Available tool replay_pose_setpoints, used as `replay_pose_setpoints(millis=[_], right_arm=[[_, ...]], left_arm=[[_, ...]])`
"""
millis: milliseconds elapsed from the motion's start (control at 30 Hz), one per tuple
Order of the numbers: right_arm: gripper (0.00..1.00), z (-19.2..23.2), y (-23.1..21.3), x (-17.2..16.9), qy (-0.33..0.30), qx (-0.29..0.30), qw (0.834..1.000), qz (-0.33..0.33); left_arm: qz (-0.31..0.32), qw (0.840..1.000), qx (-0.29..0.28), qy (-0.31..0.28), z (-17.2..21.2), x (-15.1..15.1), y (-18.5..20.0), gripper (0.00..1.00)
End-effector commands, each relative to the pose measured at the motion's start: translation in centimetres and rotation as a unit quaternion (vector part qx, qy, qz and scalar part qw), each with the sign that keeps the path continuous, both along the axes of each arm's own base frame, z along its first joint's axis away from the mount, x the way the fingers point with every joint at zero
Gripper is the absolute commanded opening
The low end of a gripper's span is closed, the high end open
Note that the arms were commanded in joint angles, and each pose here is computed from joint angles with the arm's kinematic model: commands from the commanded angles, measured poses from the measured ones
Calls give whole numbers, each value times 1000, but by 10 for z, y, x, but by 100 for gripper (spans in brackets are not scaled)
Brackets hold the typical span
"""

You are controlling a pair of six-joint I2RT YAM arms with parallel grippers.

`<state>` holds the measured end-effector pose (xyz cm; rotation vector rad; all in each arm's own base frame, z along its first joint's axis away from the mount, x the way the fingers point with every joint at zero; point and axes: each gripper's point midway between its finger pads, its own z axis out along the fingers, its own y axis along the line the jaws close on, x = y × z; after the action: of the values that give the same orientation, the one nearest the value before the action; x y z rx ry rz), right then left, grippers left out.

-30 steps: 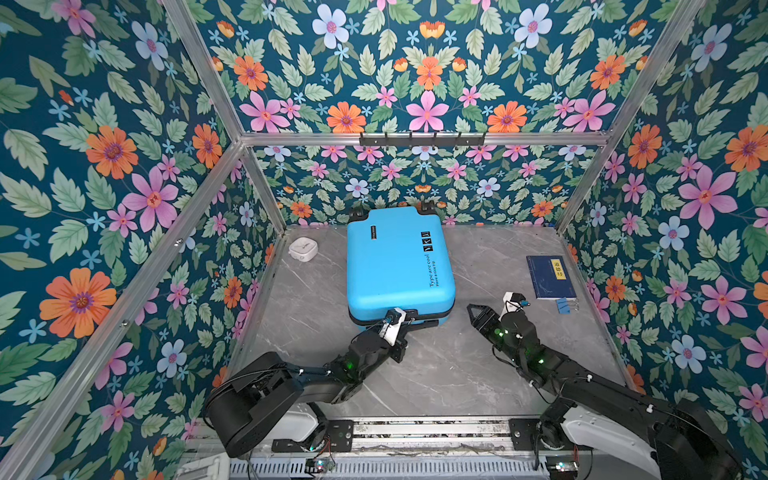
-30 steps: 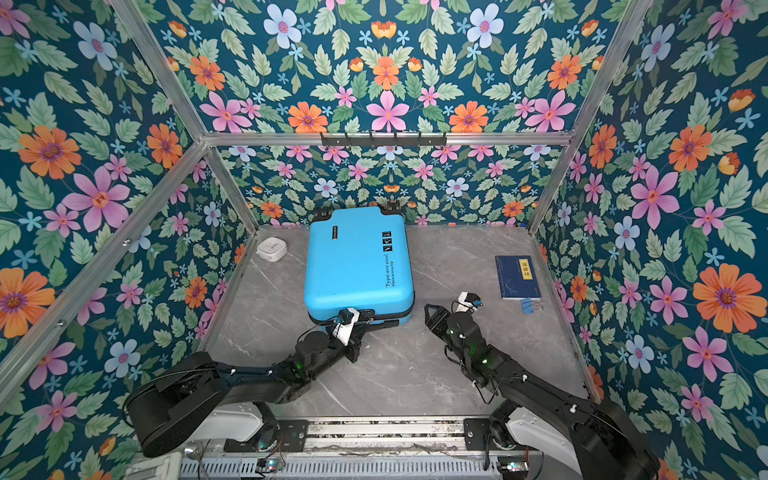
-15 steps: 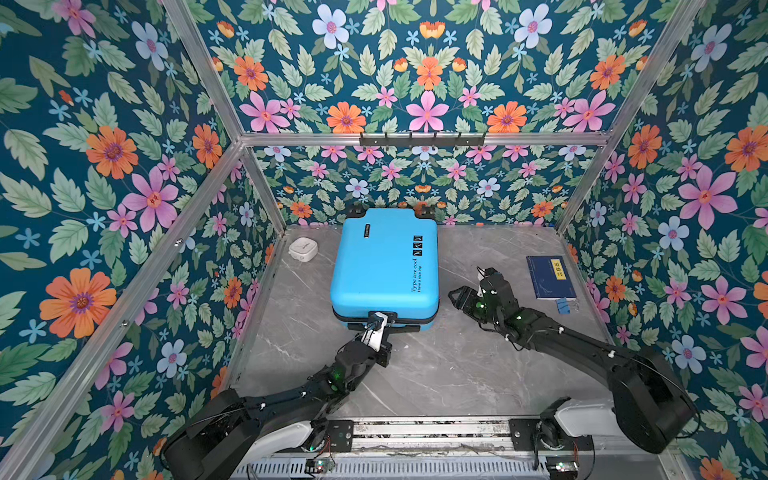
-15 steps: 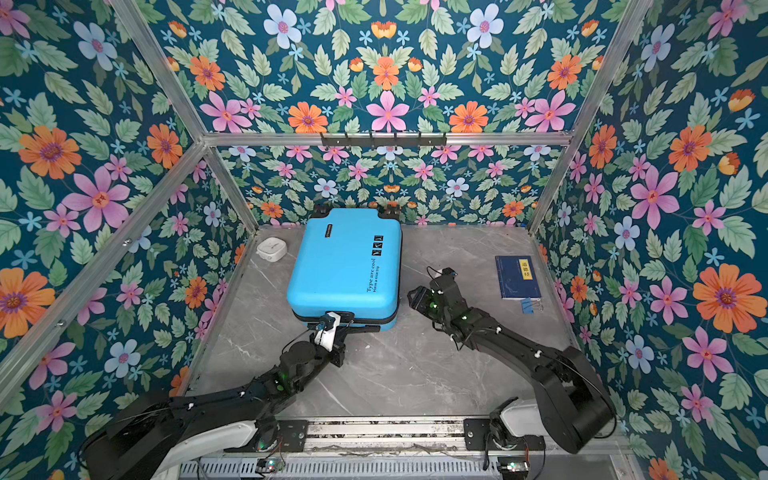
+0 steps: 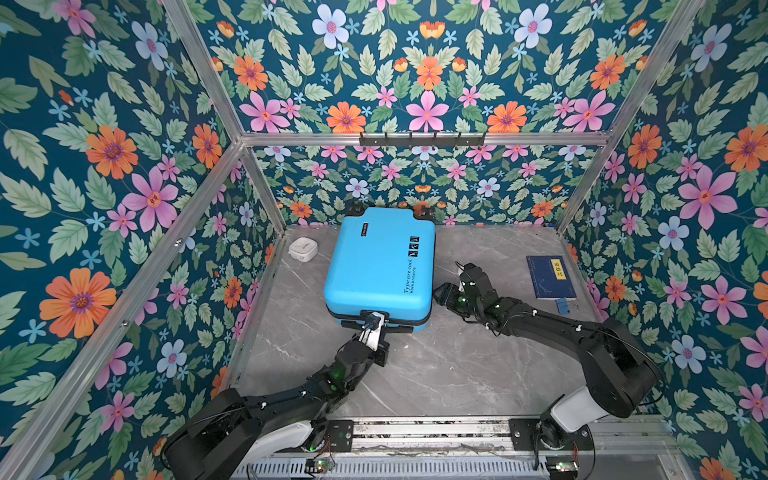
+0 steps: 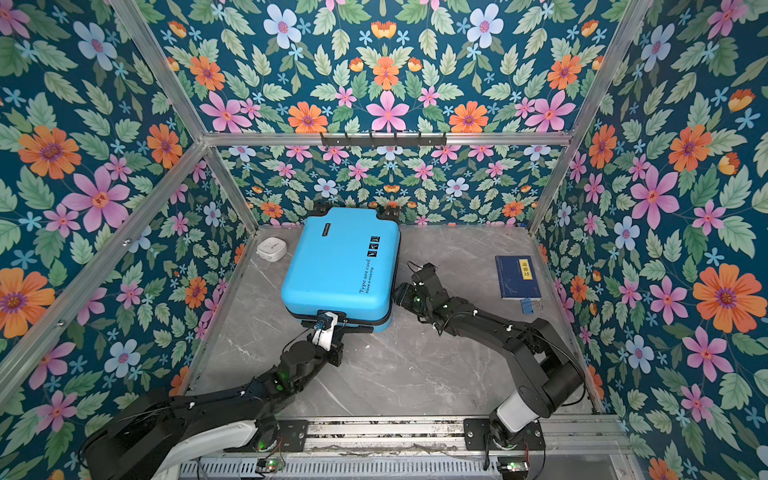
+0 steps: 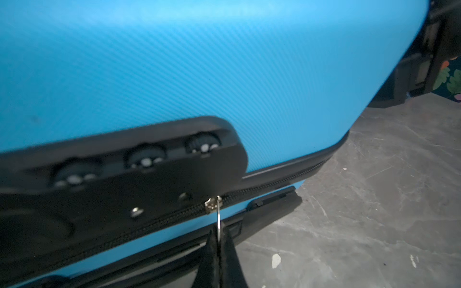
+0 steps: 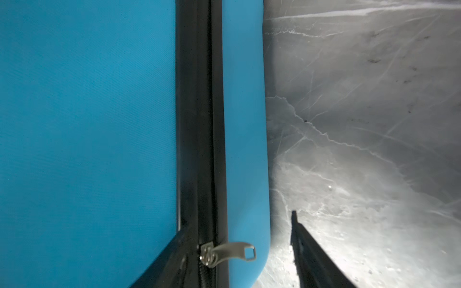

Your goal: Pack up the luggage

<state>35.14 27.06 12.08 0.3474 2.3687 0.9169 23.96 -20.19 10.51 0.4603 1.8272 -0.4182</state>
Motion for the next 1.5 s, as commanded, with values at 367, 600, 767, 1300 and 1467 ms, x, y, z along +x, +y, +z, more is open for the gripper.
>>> replay_pose_setpoints(millis=[367,600,767,1300,1467], right_arm=[[61,-8,55,-29,19,50,997,51],[60,-17,78,-39,24,47,997,62],[60,-21,90,-48,23,50,996,65],[64,-21,74,-47,21,46,997,58],[71,-9,43,-38,11,50,998,46]], left_arm=[[-129,989,-49,-56,41,-27,-77,0],[-113,987,-82,-75,54,-24,-111,0],[-51,985,-129,-98,74,-11,-123,0],[22,984,-135,-110,78,-6,-110,53],[11,991,-103,-81,74,-23,-99,83]])
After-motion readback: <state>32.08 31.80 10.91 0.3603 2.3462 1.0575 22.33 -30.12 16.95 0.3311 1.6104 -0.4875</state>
